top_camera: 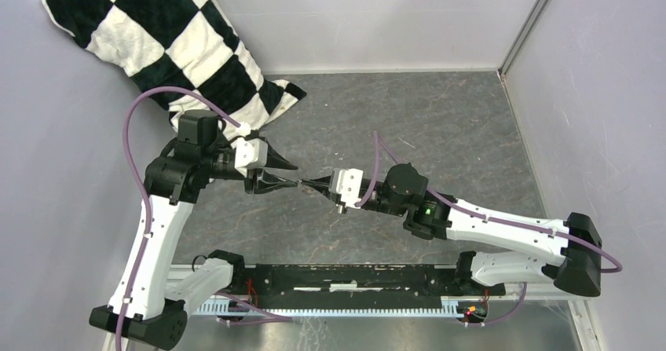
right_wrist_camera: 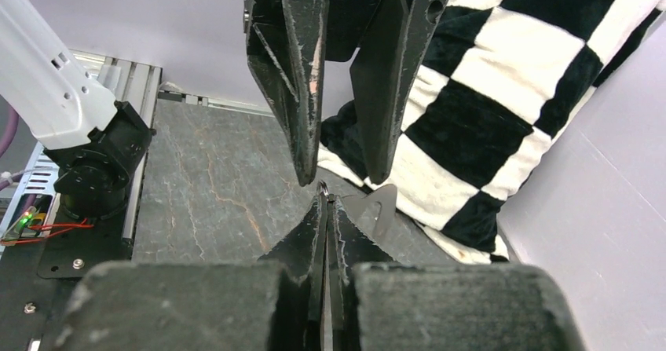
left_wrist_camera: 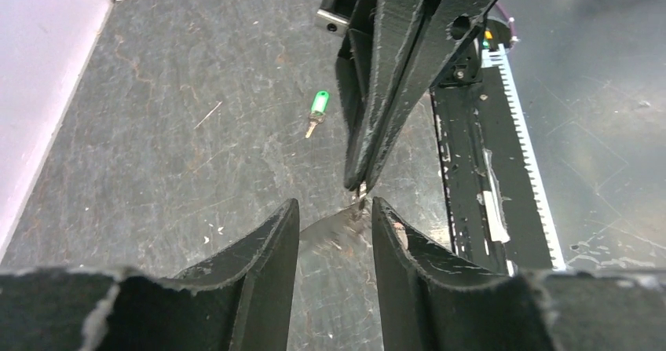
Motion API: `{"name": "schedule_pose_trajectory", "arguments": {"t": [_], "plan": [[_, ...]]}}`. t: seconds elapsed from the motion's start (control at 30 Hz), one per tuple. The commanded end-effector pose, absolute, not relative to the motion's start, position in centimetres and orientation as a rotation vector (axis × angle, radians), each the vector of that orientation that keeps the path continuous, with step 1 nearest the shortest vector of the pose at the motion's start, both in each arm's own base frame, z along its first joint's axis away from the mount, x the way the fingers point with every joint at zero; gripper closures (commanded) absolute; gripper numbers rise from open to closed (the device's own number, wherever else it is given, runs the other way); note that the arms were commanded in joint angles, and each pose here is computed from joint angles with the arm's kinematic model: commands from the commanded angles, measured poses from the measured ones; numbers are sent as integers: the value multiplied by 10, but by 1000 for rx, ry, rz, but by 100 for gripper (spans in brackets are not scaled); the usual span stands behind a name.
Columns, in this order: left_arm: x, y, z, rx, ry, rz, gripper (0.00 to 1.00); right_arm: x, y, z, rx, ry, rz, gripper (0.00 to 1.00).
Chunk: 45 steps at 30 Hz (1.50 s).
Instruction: Put the keys on the keyring
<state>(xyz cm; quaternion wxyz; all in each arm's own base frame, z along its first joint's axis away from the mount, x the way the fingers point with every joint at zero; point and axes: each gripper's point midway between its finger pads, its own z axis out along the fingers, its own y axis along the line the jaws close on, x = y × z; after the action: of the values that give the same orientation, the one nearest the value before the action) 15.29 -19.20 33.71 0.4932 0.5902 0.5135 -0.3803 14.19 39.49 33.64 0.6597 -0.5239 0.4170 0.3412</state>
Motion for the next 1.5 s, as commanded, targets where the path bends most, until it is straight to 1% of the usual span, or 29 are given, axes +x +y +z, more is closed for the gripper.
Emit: {"name": "schedule_pose_trajectory", "arguments": {"t": [0.0,0.17,0.23,0.37,0.57,0.63,0.7,0.73,0.77,0.83,0.9,0.93,1.0,1.1,1.23,1.47], "plan": [[136,-195,346,1486,1201,-937,54,140,397,381,-1118,844,746,100],[125,-189,328,1602,1192,-891,54,142,399,379,-1126,851,720,99],[128,-187,325,1617,1191,-867,56,141,401,379,-1131,848,723,100],[136,-188,325,1619,1176,-822,67,138,404,379,-1144,845,720,100],[149,-191,335,1543,1163,-765,86,134,408,377,-1165,842,722,99],[147,-190,336,1547,1134,-747,97,134,409,376,-1166,848,717,100],[145,-189,333,1560,1112,-727,98,138,407,375,-1155,873,706,98],[144,-189,331,1569,1097,-711,98,139,405,375,-1149,883,701,93],[142,-188,331,1587,1057,-682,98,141,403,375,-1141,896,691,83],[138,-187,328,1623,976,-628,98,145,393,377,-1110,918,673,59],[133,-186,327,1652,891,-578,98,147,382,375,-1098,918,641,46],[129,-186,327,1658,855,-565,98,148,377,373,-1093,922,629,42],[127,-188,331,1647,824,-565,98,146,367,374,-1080,919,629,38],[124,-191,343,1626,763,-566,98,144,359,372,-1075,925,649,39],[112,-193,359,1605,688,-578,98,135,355,368,-1080,902,705,46],[101,-195,372,1614,573,-560,98,119,361,379,-1109,809,780,53]]}}
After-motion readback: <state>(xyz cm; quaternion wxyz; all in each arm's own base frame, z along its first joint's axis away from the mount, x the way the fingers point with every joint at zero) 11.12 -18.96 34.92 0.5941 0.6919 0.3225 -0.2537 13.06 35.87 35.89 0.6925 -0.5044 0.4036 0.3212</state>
